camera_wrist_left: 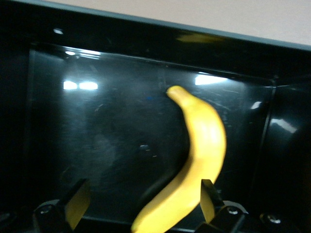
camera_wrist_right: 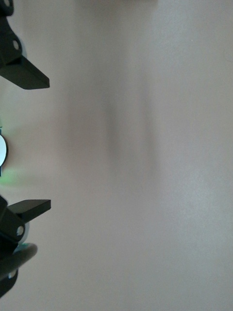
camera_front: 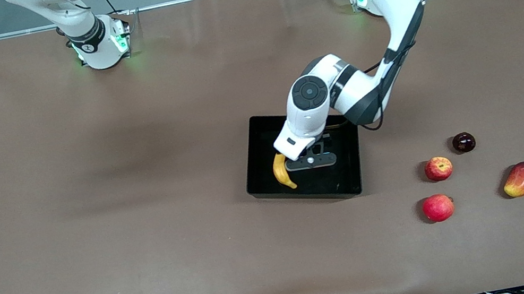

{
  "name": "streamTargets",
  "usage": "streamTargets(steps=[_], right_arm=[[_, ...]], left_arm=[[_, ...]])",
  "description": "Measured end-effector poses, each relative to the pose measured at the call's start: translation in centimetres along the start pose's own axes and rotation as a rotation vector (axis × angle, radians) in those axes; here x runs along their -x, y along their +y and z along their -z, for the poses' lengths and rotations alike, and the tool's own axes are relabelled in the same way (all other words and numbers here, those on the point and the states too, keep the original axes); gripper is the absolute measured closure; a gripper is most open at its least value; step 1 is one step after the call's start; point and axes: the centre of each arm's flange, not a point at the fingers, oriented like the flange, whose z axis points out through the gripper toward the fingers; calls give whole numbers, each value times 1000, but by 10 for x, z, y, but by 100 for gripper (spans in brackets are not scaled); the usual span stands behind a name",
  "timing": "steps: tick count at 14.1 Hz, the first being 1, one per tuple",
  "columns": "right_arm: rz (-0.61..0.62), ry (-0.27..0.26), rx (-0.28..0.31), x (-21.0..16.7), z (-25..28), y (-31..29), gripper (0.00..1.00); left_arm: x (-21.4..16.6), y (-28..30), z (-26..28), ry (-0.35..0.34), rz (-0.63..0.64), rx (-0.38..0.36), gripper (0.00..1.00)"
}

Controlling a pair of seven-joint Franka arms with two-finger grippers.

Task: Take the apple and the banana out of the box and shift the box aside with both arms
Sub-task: 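Grasp the yellow banana with the left gripper while the right gripper approaches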

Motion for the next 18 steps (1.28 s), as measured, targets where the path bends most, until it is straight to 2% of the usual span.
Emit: streamTargets(steps=[4,6,8,10,11,14,15,18], right_arm=[[1,-19,-23,0,-4,2,0],[3,-55,-63,3,-10,-4,0],[-1,-72,-101,2,-17,-10,0],[0,-100,-139,-7,-34,-12,0],[1,-112,-150,-13,-43,-14,0],[26,-119,-148,-33,-66,-31,0],[36,-120,-145,-39,-74,-38,0],[33,-111,-129,-59,-97,-68,0]], left_arm=[[24,27,-38,-33,-35,19,0],[28,32,-52,-35,-41,35,0],[29,30,-64,-27,-68,17,2],[30,29,-73,-26,-84,3,19],[31,28,-76,-27,-86,2,32],[29,32,-72,-16,-94,9,59],[28,34,-70,-12,-94,12,63],[24,38,-57,9,-94,22,64]])
